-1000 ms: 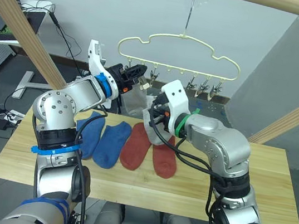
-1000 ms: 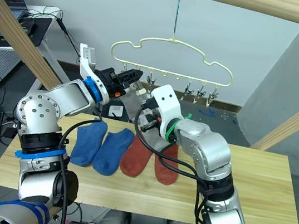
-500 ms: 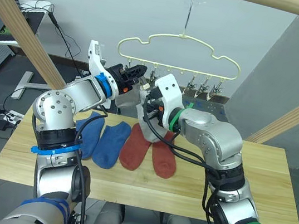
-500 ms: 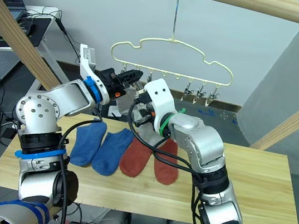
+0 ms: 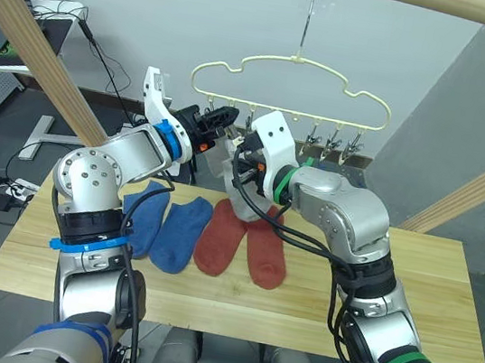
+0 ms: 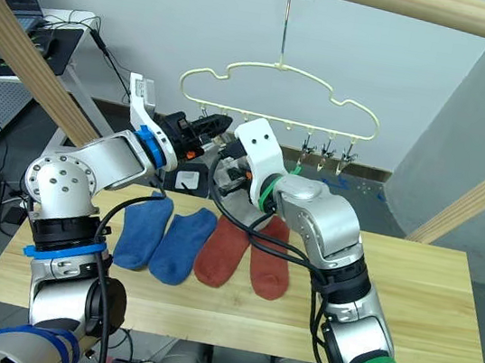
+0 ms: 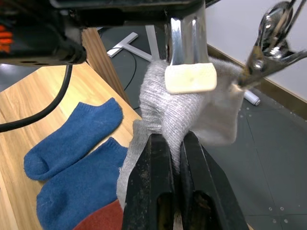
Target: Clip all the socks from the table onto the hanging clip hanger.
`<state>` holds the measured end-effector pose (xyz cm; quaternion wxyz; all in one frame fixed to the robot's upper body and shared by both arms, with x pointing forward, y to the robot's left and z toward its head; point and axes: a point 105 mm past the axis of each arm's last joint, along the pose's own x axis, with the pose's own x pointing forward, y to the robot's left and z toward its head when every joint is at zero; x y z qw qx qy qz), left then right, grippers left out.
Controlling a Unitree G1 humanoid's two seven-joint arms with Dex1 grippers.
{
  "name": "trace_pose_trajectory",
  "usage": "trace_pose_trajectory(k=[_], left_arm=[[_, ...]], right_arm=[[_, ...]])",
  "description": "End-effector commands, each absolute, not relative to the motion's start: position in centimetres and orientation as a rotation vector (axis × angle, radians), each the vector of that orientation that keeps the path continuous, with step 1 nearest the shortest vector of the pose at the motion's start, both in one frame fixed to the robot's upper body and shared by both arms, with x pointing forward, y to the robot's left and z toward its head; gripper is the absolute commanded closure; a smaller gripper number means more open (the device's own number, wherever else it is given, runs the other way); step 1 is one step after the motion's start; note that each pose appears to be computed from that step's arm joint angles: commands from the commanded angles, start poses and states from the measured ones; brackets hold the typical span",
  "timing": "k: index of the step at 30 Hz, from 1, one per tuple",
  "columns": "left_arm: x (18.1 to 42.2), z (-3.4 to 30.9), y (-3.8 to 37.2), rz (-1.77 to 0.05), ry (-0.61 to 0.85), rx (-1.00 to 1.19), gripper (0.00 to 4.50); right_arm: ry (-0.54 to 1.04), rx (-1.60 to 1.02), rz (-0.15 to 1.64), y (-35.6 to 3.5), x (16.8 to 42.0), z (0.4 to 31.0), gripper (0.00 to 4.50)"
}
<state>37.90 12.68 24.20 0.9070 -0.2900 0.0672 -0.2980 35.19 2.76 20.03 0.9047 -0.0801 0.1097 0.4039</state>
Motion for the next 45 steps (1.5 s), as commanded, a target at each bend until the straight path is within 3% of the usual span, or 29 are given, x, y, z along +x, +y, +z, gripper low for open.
trace_pose_trajectory(k=[1, 5, 12, 13, 16, 22, 34, 45], left_arm=[[37.4, 24.8, 12.6, -0.629, 0.114, -0.579, 4.33], [37.4, 24.7, 12.5, -0.636, 0.113, -0.584, 4.33], [37.3, 24.5, 12.6, -0.638, 0.123, -0.579, 2.07], [37.2, 24.5, 12.6, -0.640, 0.124, -0.579, 2.07], [37.0, 24.7, 12.3, -0.663, 0.126, -0.577, 2.03], [35.7, 24.9, 11.7, -0.723, 0.131, -0.513, 2.03], [32.6, 23.2, 10.6, -0.768, 0.110, -0.150, 2.03], [33.3, 23.5, 11.0, -0.614, -0.062, -0.003, 2.03]], right_arm=[[0.152, -0.161, 0.850, 3.2, 35.1, 22.0, 4.46], [0.149, -0.161, 0.851, 3.3, 35.1, 22.1, 4.46], [0.157, -0.145, 0.857, 3.2, 35.0, 22.0, 4.50], [0.161, -0.136, 0.863, 3.3, 35.0, 22.0, 4.50], [0.176, -0.118, 0.868, 3.2, 34.8, 21.8, 3.74], [0.198, -0.134, 0.857, 2.8, 34.8, 21.2, 1.68], [0.183, -0.143, 0.856, -0.5, 33.6, 20.5, 1.68], [0.059, -0.119, 0.892, -7.0, 30.9, 22.6, 1.68]])
